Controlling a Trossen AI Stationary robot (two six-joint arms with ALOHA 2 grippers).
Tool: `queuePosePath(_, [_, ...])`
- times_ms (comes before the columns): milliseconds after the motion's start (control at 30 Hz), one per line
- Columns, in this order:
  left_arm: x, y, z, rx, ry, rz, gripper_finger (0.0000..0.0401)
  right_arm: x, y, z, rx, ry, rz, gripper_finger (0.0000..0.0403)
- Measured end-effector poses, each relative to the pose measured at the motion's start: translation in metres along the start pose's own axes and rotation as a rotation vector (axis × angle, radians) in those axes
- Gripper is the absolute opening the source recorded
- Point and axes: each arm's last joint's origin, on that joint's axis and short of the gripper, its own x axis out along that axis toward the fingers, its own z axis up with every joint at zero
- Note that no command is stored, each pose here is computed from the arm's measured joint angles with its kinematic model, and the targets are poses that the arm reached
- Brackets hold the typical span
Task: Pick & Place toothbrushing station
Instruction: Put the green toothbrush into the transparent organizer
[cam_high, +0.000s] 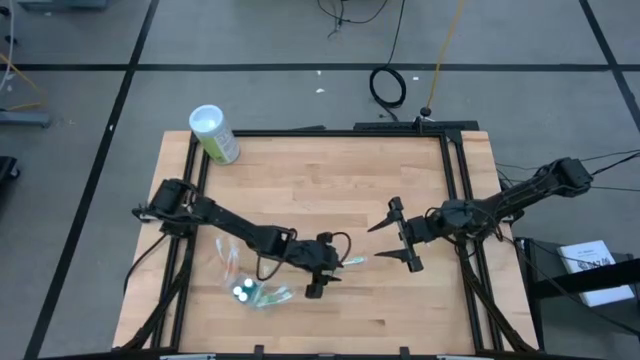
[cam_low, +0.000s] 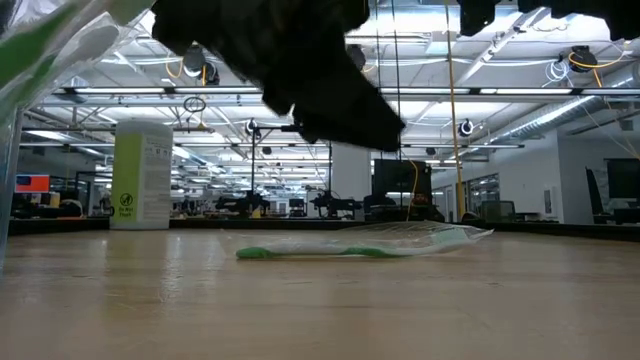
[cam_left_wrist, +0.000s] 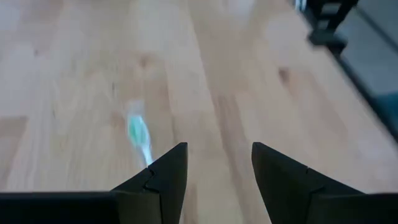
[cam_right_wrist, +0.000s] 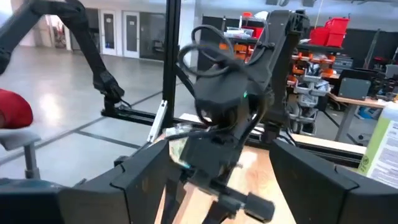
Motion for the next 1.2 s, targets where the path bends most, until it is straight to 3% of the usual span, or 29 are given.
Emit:
queuePosePath(167, [0.015, 0.005, -0.006, 0.034, 0.026, 0.057, 0.0184, 0.002, 0.000, -0.002, -0.015, 0.010, 0.000, 0.0270])
queuePosePath(433, [0.024, 0.020, -0.030, -0.012, 0.205, 0.147, 0.0184, 0.002, 0.000, -0.003, -0.013, 0.019, 0.002, 0.0270])
queuePosePath(600, [0.025, 0.025, -0.022, -0.010, 0.119, 0.215, 0.0184, 0.002, 0.000, -0.004, -0.013, 0.021, 0.001, 0.0270])
queuePosePath(733, [0.029, 0.036, -0.013, -0.058, 0.040, 0.179, 0.0184, 0.002, 0.000, -0.003, -0.013, 0.017, 0.000, 0.0270])
queuePosePath(1200, [0.063, 0.045, -0.010, -0.028, 0.064, 0.167, 0.0184, 0.002, 0.000, -0.003, -0.014, 0.014, 0.000, 0.0270])
